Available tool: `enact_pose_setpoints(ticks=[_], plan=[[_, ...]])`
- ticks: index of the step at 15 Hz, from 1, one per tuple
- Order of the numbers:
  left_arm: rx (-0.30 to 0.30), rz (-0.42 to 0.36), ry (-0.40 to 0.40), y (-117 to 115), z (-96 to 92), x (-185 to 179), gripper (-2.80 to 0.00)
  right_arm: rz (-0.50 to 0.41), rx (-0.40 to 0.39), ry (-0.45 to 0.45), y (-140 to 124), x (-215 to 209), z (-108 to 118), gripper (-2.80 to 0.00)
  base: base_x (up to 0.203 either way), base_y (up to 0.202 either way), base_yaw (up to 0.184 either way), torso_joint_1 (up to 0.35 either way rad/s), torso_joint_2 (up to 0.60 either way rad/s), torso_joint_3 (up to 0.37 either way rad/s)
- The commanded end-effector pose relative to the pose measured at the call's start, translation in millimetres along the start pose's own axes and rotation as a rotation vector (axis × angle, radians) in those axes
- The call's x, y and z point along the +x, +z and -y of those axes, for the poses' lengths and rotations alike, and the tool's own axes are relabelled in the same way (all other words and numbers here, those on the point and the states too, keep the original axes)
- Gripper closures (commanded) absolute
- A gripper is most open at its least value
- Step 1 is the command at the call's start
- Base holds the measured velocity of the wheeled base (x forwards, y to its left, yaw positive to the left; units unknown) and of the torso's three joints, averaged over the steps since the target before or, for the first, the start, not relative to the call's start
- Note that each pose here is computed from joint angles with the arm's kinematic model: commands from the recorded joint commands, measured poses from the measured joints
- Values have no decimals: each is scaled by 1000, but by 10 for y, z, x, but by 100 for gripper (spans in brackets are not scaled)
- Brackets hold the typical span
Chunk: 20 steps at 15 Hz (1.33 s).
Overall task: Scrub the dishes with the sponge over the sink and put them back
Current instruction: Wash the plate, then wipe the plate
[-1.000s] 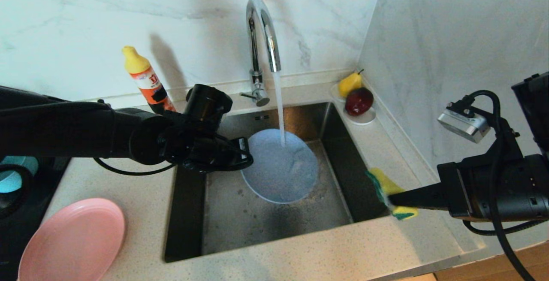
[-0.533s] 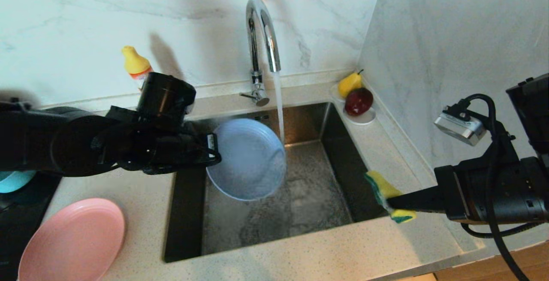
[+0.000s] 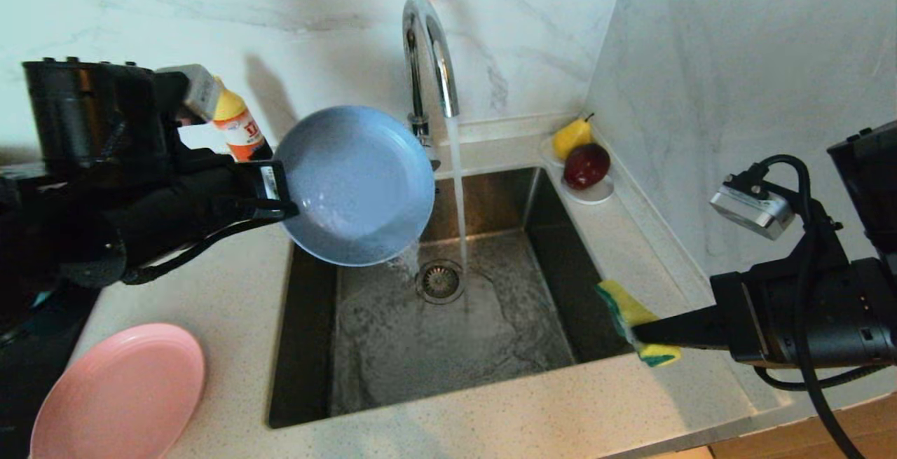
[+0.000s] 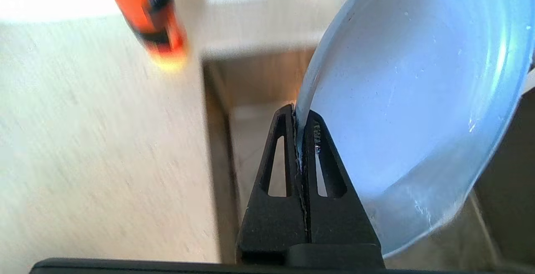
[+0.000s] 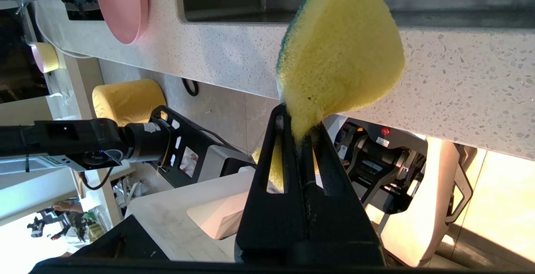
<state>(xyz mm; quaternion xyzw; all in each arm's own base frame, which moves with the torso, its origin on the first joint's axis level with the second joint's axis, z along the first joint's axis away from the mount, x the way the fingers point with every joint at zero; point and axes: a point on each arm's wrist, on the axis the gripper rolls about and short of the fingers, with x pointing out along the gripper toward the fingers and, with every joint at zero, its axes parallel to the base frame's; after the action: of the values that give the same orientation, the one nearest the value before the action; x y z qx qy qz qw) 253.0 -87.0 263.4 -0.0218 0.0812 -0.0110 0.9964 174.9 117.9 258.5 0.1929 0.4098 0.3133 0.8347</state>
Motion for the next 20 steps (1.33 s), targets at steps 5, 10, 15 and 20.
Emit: enact_pose_setpoints(ticks=[5, 10, 15, 20], plan=[[14, 306, -31, 59, -68, -221, 0, -9, -1, 4, 0, 21, -9, 0, 0, 0, 0, 0, 0, 0], [27, 446, -152, 35, -94, -375, 0, -17, 1, 7, -12, 13, -14, 0, 0, 0, 0, 0, 0, 0], [37, 381, -139, -79, -135, -350, 0, -13, -6, 15, -25, -17, -35, 0, 0, 0, 0, 0, 0, 0], [-19, 95, -198, -254, -199, -524, 0, -10, -12, 25, -42, -48, -52, 0, 0, 0, 0, 0, 0, 0]])
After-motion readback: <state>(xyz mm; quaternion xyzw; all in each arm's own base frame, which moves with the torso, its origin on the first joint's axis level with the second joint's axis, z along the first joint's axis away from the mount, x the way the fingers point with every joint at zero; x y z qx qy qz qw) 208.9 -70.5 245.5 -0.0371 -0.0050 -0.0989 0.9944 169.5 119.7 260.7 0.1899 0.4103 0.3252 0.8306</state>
